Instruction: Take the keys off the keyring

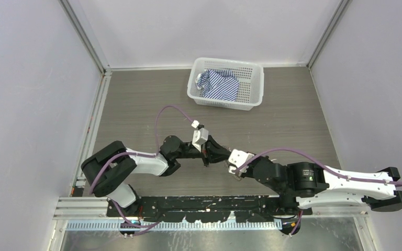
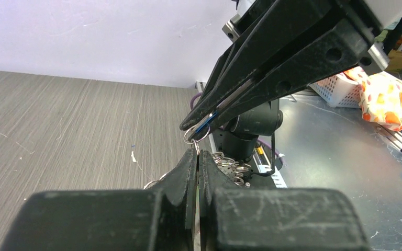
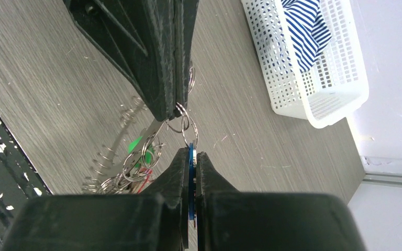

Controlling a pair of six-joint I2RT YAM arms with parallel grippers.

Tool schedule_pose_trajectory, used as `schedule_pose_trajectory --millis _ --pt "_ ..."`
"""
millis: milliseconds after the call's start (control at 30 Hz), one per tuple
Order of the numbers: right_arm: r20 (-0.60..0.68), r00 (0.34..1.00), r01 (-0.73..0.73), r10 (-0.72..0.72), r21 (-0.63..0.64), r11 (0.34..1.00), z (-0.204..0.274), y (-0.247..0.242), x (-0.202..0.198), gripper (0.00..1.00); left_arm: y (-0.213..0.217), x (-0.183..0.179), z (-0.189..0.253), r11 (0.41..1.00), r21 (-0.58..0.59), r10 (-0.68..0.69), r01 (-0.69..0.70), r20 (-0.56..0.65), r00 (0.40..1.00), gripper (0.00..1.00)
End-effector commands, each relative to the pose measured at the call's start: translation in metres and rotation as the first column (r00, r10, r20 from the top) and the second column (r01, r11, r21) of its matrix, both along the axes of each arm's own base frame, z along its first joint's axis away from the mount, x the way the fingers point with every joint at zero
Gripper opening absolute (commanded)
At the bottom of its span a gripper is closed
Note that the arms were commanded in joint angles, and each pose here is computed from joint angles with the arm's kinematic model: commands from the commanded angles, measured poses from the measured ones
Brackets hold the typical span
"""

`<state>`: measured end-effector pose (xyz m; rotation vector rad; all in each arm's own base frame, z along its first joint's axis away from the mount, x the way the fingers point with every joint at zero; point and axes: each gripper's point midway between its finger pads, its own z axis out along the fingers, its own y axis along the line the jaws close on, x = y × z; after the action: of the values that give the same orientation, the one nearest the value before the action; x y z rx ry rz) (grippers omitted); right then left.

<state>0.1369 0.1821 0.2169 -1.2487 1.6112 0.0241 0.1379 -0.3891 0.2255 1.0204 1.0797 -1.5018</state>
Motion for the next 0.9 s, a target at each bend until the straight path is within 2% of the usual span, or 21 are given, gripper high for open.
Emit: schedule_pose_trajectory --millis 0,300,867 --pt "0.0 0.999 0.044 -0.044 0.028 0.999 -0.004 -0.006 0.002 0.01 0.01 0.002 0.032 0.994 -0.1 0.054 -0.046 0.081 0.995 0.0" --pt "-0.017 0.999 0.044 -0.043 0.011 0.999 -0.01 -0.004 0.001 0.01 0.011 0.003 0.035 0.992 -0.109 0.07 -0.061 0.075 0.995 0.01" --pt "-0.052 0.998 0.026 -0.029 -0.042 0.999 -0.04 0.006 -0.003 0.01 0.011 0.015 0.009 0.99 -0.059 0.132 -0.131 0.015 0.991 0.01"
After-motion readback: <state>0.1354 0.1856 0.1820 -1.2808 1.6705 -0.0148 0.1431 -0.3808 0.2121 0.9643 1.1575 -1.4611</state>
